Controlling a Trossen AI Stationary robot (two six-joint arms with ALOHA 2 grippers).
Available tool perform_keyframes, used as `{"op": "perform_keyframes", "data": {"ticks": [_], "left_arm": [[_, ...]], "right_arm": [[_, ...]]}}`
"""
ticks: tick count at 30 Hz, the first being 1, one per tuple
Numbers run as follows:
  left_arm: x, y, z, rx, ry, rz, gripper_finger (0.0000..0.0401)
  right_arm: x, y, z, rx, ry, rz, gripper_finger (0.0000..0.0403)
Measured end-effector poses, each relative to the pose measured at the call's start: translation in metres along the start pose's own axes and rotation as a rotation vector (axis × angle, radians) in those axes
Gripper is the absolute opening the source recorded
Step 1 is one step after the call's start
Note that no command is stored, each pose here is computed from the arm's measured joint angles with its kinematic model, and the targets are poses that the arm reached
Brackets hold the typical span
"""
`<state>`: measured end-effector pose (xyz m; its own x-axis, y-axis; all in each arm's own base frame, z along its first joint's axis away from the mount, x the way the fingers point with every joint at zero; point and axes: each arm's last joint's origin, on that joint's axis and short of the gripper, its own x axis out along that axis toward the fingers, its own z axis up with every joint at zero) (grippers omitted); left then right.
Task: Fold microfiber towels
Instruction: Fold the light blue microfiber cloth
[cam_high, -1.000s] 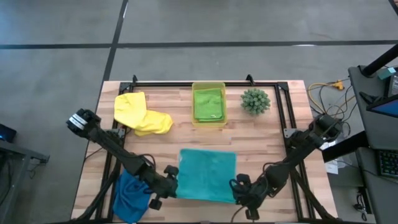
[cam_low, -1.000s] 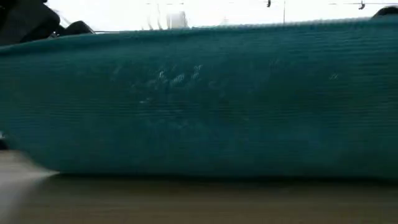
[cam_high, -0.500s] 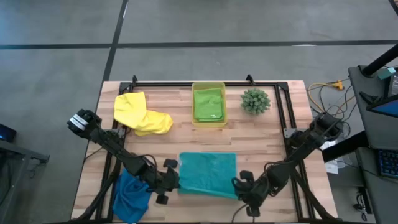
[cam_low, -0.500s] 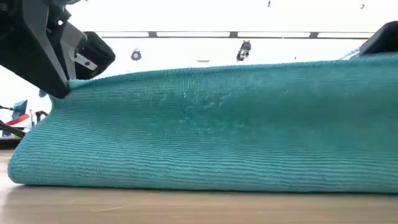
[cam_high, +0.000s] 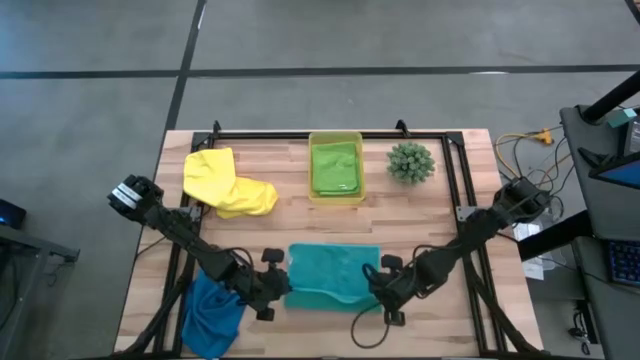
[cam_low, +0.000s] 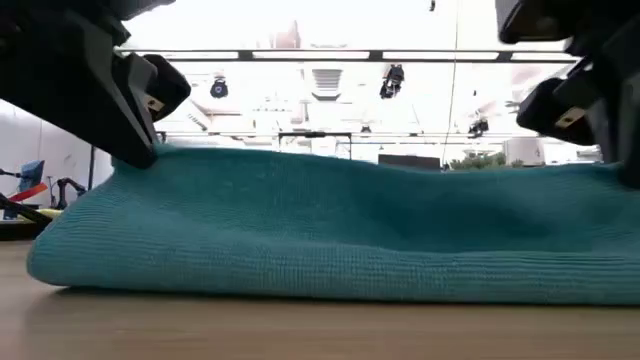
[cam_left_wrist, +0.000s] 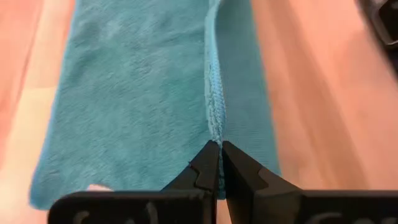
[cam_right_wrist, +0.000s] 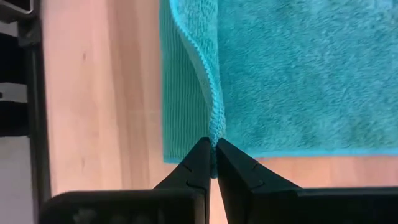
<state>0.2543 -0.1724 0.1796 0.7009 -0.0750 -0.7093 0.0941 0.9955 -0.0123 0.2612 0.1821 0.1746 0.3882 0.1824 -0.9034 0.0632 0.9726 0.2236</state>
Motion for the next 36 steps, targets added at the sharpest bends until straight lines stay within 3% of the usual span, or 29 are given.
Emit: {"op": "perform_keyframes", "data": {"ticks": [15, 36], "left_arm": [[-0.002, 0.015, -0.01, 0.024, 0.022, 0.296, 0.0], [0.012, 0.055, -0.013, -0.066, 0.076, 0.39, 0.0]], "right_arm": [[0.002, -0.03, 0.006, 0.057, 0.065, -0.122, 0.0017], [0.002, -0.066, 0.02, 0.111, 0.064, -0.25, 0.0017]]}}
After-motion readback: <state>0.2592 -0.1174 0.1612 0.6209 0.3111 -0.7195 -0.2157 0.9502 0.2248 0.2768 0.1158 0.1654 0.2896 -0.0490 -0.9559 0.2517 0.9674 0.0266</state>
